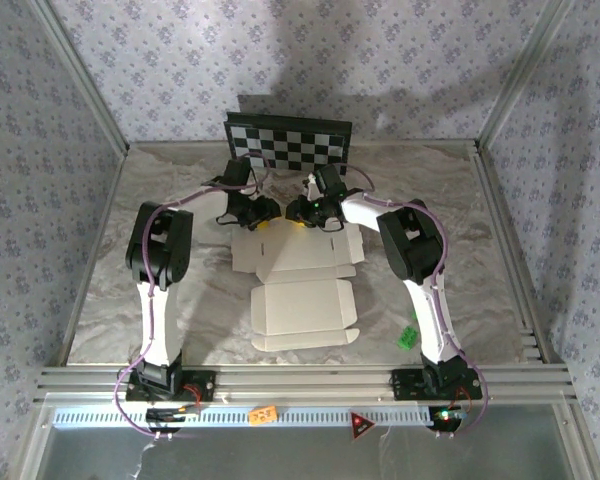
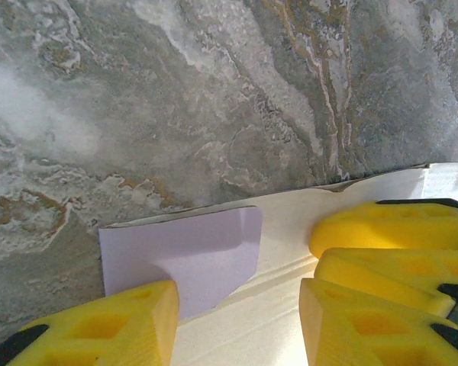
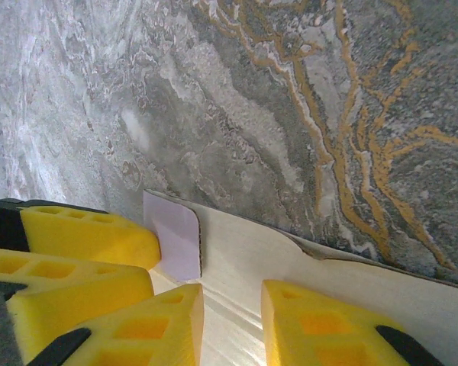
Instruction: Fold the paper box
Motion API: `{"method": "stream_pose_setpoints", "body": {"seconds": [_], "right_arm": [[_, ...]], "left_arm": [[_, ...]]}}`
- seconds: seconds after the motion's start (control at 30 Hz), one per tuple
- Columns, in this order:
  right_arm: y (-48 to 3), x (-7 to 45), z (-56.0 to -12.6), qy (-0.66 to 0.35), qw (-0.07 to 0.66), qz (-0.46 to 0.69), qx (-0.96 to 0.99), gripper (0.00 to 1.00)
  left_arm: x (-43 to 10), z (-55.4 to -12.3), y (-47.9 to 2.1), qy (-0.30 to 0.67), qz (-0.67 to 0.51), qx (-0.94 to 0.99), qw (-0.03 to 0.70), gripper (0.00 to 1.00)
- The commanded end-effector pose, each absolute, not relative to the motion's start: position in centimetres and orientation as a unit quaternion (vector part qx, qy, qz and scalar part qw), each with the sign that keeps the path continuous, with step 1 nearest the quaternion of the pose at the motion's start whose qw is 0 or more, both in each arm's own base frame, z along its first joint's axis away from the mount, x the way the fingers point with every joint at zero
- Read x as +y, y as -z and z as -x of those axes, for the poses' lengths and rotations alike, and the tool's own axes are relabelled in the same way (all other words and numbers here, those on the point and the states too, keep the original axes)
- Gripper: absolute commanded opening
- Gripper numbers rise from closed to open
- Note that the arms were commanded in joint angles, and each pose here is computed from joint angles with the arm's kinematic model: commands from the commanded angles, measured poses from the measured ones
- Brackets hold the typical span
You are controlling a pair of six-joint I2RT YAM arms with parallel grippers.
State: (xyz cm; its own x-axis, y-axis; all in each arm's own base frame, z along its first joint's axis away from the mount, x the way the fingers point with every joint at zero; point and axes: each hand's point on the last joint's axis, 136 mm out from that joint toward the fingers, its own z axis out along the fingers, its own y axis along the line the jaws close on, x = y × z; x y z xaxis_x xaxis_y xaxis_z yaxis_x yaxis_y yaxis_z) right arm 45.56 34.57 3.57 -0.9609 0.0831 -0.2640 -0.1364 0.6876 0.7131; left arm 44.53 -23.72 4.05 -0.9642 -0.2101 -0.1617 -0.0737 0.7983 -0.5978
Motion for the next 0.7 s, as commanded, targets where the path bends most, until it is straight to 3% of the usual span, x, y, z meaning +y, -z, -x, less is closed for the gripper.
{"method": "stream_pose_setpoints", "body": {"seconds": [0.0, 0.17, 0.3, 0.53, 0.67], "right_arm": [[0.3, 33.5, -42.4, -0.354, 0.079, -0.004, 0.932, 0.27], [-0.1, 33.5, -42.5, -0.355, 0.083, -0.003, 0.931, 0.24], [-0.9, 33.5, -42.6, -0.358, 0.086, -0.001, 0.930, 0.24], [-5.9, 33.2, -42.7, -0.368, 0.118, 0.016, 0.922, 0.24], [-8.7, 32.7, -42.2, -0.370, 0.134, 0.020, 0.919, 0.24]], "left_arm": [[-24.7, -43.9, -2.4, 0.311, 0.074, 0.944, 0.084, 0.46], [-24.6, -43.6, -2.3, 0.307, 0.067, 0.946, 0.080, 0.38], [-24.7, -44.2, -5.7, 0.315, 0.049, 0.941, 0.112, 0.37], [-23.6, -44.1, -14.9, 0.318, -0.012, 0.924, 0.210, 0.51], [-21.6, -42.8, -17.1, 0.300, -0.022, 0.922, 0.244, 0.55]]}}
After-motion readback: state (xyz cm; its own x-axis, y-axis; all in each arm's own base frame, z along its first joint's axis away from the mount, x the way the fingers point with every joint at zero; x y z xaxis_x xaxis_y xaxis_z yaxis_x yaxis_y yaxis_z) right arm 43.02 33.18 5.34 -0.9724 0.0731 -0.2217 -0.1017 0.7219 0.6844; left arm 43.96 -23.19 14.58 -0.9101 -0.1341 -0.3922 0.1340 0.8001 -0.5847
